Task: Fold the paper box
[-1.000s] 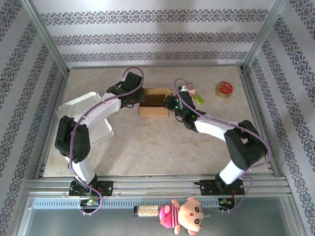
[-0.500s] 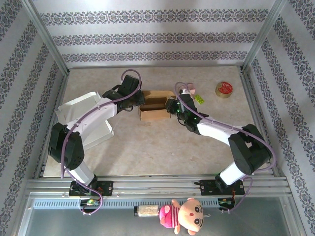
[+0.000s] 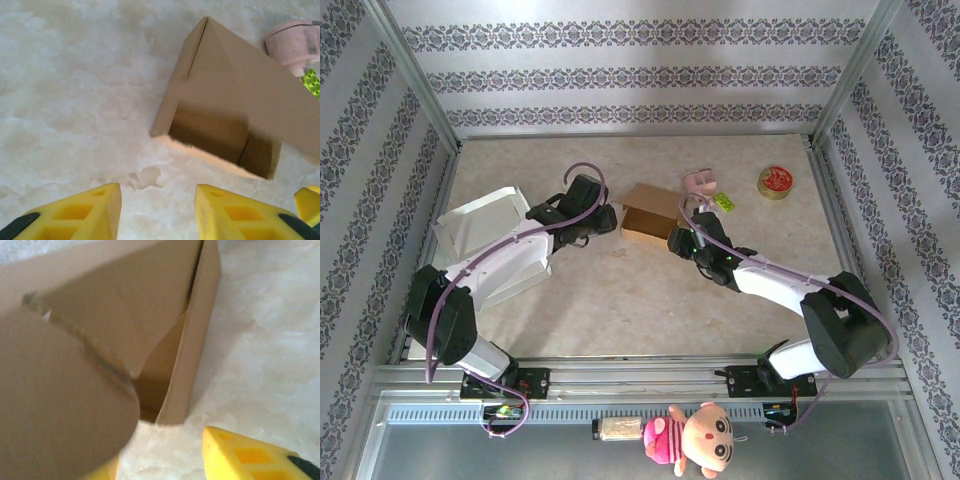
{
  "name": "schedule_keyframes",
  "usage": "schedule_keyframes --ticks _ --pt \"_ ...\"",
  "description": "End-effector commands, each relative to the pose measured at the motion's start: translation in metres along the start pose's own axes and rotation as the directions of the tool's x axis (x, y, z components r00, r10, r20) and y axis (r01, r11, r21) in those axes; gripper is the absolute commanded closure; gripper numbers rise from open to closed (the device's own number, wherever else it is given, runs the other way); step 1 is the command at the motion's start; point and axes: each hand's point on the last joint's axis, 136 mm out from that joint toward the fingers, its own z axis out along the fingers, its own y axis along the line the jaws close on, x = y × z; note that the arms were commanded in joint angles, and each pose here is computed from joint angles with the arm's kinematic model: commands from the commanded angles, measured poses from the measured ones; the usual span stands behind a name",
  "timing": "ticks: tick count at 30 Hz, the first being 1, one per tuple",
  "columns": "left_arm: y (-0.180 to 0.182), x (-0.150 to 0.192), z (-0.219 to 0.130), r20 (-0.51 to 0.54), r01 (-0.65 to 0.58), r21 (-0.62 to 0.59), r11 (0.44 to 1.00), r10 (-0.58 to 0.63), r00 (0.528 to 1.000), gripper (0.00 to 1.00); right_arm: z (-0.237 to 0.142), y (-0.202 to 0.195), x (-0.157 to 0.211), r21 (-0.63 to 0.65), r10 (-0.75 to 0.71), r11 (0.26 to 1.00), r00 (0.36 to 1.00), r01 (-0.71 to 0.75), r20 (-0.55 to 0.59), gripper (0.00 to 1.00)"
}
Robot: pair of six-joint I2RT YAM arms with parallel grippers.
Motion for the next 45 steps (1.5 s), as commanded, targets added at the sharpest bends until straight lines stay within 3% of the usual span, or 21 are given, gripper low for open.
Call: schedule_keyframes --ticks 1,9,12,16,20,25,31,35,37,40,45 --pt "-0.016 -0.007 -0.017 0.084 0.01 0.051 0.999 -0.014 0.996 0.57 -0.014 0.005 -0.002 -0.038 -0.036 0.999 0.999 0.037 0.011 0.48" --pt "-0.031 0.0 -0.063 0.181 -0.022 0.102 0.995 0.003 0.983 0.57 -0.063 0.031 -0.005 -0.195 -0.074 0.978 0.997 0.077 0.02 0.4" --pt "-0.035 -0.019 -0.091 0.248 -0.037 0.116 0.993 0.007 0.969 0.57 -0.093 0.039 -0.022 -0.229 -0.072 0.969 0.994 0.089 0.078 0.31" --pt "-0.038 -0.065 -0.11 0.292 -0.134 0.025 0.991 0.121 0.949 0.55 -0.114 0.034 -0.063 -0.187 -0.013 0.981 0.987 0.042 0.158 0.22" --pt "-0.039 -0.096 -0.072 0.11 -0.225 -0.015 0.974 0.225 0.968 0.5 -0.089 0.027 -0.084 -0.118 0.021 0.993 1.0 -0.023 -0.02 0.24" --pt "-0.052 -0.113 -0.018 -0.059 -0.265 0.059 0.962 0.269 0.961 0.46 -0.047 0.019 -0.093 -0.101 0.124 0.983 0.964 -0.151 -0.237 0.24" --pt "-0.078 -0.104 0.045 -0.194 -0.23 0.239 0.943 0.278 0.941 0.39 -0.004 0.01 -0.079 -0.087 0.12 0.984 0.935 -0.157 -0.333 0.22" --pt "-0.071 -0.083 0.081 -0.263 -0.217 0.248 0.944 0.281 0.923 0.34 0.019 0.004 -0.06 -0.095 0.112 0.982 0.907 -0.164 -0.405 0.24" --pt "-0.064 -0.076 0.092 -0.28 -0.206 0.229 0.951 0.267 0.922 0.39 0.028 0.001 -0.05 -0.094 0.107 0.982 0.894 -0.164 -0.436 0.27" --pt "-0.055 -0.062 0.099 -0.295 -0.182 0.217 0.959 0.242 0.924 0.55 0.035 -0.002 -0.041 -0.087 0.093 0.985 0.884 -0.148 -0.458 0.33" --pt "-0.038 -0.034 0.091 -0.293 -0.109 0.212 0.971 0.17 0.941 0.72 0.038 0.002 -0.041 -0.092 0.026 0.993 0.894 -0.075 -0.447 0.37"
